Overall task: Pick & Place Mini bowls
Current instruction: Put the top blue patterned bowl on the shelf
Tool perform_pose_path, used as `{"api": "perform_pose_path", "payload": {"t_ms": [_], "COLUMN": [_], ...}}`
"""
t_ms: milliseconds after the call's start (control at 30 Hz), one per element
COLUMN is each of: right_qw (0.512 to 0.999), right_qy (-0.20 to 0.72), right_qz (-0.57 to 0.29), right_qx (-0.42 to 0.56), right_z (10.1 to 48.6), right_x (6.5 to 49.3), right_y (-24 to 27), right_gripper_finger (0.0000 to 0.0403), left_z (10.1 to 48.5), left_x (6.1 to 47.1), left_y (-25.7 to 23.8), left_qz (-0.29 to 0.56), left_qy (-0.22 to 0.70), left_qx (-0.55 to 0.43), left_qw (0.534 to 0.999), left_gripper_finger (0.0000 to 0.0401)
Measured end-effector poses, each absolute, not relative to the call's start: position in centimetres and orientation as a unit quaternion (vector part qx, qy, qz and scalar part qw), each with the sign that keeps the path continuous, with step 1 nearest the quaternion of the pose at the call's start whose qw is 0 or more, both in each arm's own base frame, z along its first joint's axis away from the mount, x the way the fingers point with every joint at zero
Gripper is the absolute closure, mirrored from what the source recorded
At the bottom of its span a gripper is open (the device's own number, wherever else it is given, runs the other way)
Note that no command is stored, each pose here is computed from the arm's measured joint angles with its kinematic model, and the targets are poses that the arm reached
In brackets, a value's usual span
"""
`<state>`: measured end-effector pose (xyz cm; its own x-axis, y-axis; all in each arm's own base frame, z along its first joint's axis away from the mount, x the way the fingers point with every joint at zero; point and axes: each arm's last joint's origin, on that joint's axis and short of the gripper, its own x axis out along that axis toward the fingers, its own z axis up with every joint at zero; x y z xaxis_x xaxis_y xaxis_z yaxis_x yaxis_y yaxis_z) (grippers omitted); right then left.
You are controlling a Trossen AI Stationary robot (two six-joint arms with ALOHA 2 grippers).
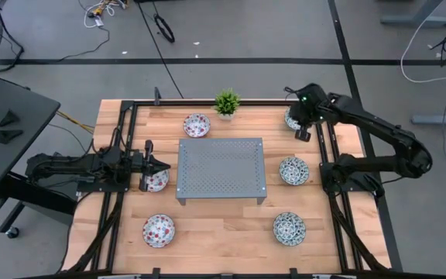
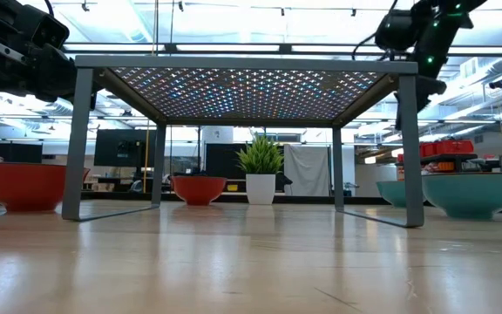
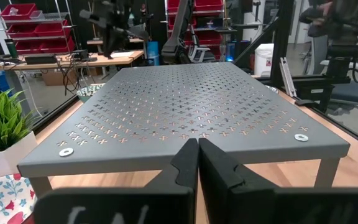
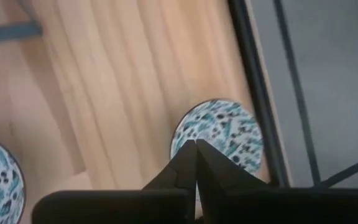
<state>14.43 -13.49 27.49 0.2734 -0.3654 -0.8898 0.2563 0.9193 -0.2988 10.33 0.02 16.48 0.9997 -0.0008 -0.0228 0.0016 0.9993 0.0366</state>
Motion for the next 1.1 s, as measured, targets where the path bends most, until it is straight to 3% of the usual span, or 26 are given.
{"api": "perform_pose_path", "payload": {"t_ms": [500, 1100], "right_qw": [0.751, 0.76], "right_qy": [0.644, 0.629], "right_qz": [-0.146, -0.157], "right_qx": [-0.024, -0.047], "right_z": [22.6, 19.8], "right_x": [13.7, 13.7], "right_y": [-13.7, -14.6], "right_gripper_finger": [0.0383, 0.0241], "left_z": [16.5, 16.5], "left_x": [10.3, 10.3], "left_y": [0.0, 0.0], "left_qz": [0.0, 0.0], "left_qy": [0.011, 0.011], "left_qx": [0.018, 0.018], "left_qw": [1.0, 1.0], "left_gripper_finger": [0.0383, 0.0383]}}
